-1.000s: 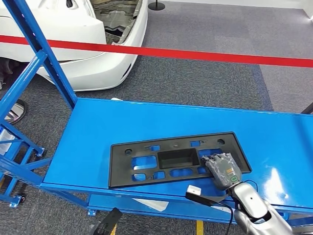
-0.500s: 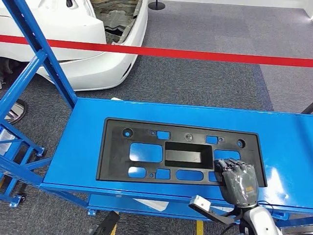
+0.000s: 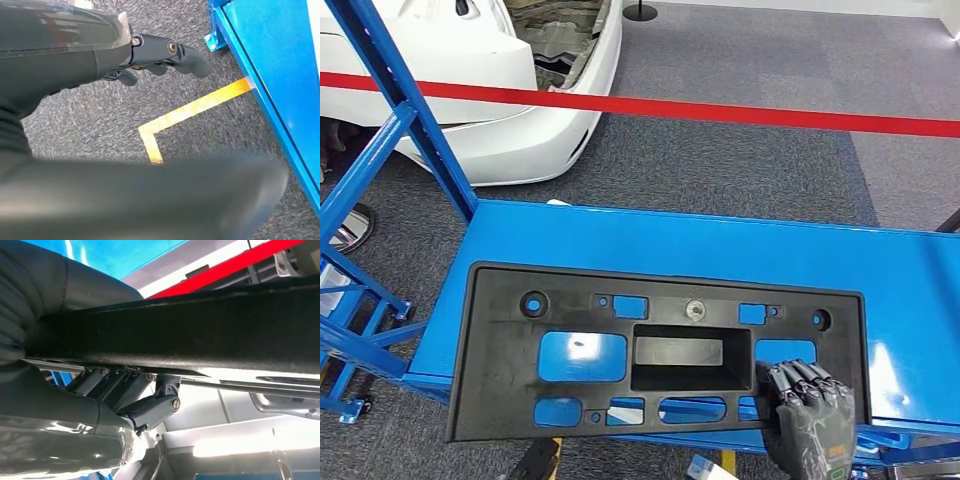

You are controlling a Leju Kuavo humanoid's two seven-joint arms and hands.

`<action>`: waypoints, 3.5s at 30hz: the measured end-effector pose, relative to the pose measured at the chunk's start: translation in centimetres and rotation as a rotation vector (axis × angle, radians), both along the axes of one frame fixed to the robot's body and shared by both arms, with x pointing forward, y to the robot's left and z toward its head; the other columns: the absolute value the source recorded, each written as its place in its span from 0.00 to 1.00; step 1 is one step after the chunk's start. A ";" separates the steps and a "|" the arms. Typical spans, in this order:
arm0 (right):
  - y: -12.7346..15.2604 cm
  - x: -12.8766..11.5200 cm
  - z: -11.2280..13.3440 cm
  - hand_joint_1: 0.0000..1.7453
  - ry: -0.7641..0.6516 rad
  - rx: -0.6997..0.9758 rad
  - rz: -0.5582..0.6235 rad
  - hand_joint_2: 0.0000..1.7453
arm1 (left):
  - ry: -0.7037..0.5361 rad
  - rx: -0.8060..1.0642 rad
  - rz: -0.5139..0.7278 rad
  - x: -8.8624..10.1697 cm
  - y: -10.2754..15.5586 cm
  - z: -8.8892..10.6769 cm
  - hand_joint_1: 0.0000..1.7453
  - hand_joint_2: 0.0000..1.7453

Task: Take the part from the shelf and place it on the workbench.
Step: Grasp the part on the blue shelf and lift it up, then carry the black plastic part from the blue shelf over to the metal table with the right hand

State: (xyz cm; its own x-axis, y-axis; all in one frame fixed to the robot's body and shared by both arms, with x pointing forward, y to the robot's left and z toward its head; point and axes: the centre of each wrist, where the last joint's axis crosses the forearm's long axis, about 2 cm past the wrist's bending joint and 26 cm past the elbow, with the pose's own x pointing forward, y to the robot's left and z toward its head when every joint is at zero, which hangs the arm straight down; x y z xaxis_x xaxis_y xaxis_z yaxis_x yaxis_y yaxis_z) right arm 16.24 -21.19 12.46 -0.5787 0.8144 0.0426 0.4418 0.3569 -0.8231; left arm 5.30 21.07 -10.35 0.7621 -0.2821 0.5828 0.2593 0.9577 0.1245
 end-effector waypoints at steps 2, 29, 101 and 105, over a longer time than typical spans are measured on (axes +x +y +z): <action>0.4 -0.3 0.1 1.00 -0.003 0.012 0.006 1.00 | 0.000 -0.002 0.005 0.0 0.0 0.0 0.00 1.00; 2.5 -0.5 0.0 1.00 0.085 0.135 0.014 1.00 | 0.045 0.121 0.032 0.0 0.2 0.0 0.00 1.00; 2.9 -1.2 -1.0 1.00 0.160 0.203 -0.020 1.00 | 0.044 0.127 0.021 0.5 -0.1 0.1 0.00 1.00; 2.9 -1.1 -0.9 1.00 0.157 0.203 -0.020 1.00 | 0.043 0.126 0.015 0.5 -0.1 0.2 0.00 1.00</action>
